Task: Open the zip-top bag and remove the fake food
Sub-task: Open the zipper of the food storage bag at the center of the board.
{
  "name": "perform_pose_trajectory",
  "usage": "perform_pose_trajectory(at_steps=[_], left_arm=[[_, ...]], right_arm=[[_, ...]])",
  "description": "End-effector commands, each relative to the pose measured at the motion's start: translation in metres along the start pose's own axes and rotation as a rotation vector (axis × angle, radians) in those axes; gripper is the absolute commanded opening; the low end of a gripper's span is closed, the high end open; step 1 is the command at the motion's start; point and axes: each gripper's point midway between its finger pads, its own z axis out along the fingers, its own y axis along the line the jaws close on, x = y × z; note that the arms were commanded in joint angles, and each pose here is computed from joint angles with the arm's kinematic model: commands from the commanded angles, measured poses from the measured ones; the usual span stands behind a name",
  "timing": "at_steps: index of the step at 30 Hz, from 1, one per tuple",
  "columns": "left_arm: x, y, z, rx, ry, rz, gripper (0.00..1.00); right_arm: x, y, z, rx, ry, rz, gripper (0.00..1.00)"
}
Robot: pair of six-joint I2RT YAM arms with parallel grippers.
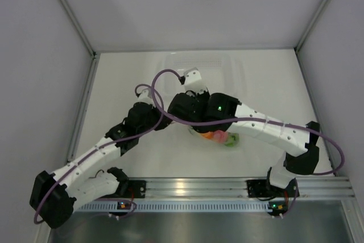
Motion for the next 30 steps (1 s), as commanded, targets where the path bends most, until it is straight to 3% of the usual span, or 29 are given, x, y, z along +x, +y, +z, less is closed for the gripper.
perform_pose_trajectory(at_steps=[1,6,8,9,11,17,21,26,30], left_arm=[[0.021,0.058,-0.002,-0.168,0.068,0.024,0.0],[0.015,0.039,-0.013,-0.087,0.049,0.026,0.01],[0.007,0.031,-0.022,-0.054,0.015,0.026,0.18],[0.009,0.022,-0.028,-0.013,0.039,0.03,0.4],[0.003,0.011,-0.037,0.024,0.028,0.042,0.54],[-0.031,-0.036,-0.077,0.163,-0.046,0.062,0.56],[-0.059,-0.076,-0.103,0.276,-0.101,0.005,0.47],[-0.064,-0.105,-0.099,0.353,-0.081,-0.128,0.53],[-0.051,-0.131,-0.089,0.375,-0.054,-0.109,0.55]], right_arm=[[-0.004,-0.062,-0.014,0.187,-0.02,-0.135,0.0],[0.009,-0.031,0.013,0.192,0.054,-0.249,0.0],[0.011,-0.021,0.02,0.194,0.065,-0.265,0.0],[0.009,-0.016,0.022,0.183,0.061,-0.262,0.0],[0.007,-0.013,0.023,0.164,0.056,-0.258,0.0],[0.012,0.003,0.021,0.038,0.044,-0.177,0.0],[0.016,0.008,0.02,-0.007,0.025,-0.101,0.0],[0.017,0.018,0.02,-0.04,0.009,-0.043,0.0],[0.018,0.019,0.021,-0.04,-0.003,-0.017,0.0]])
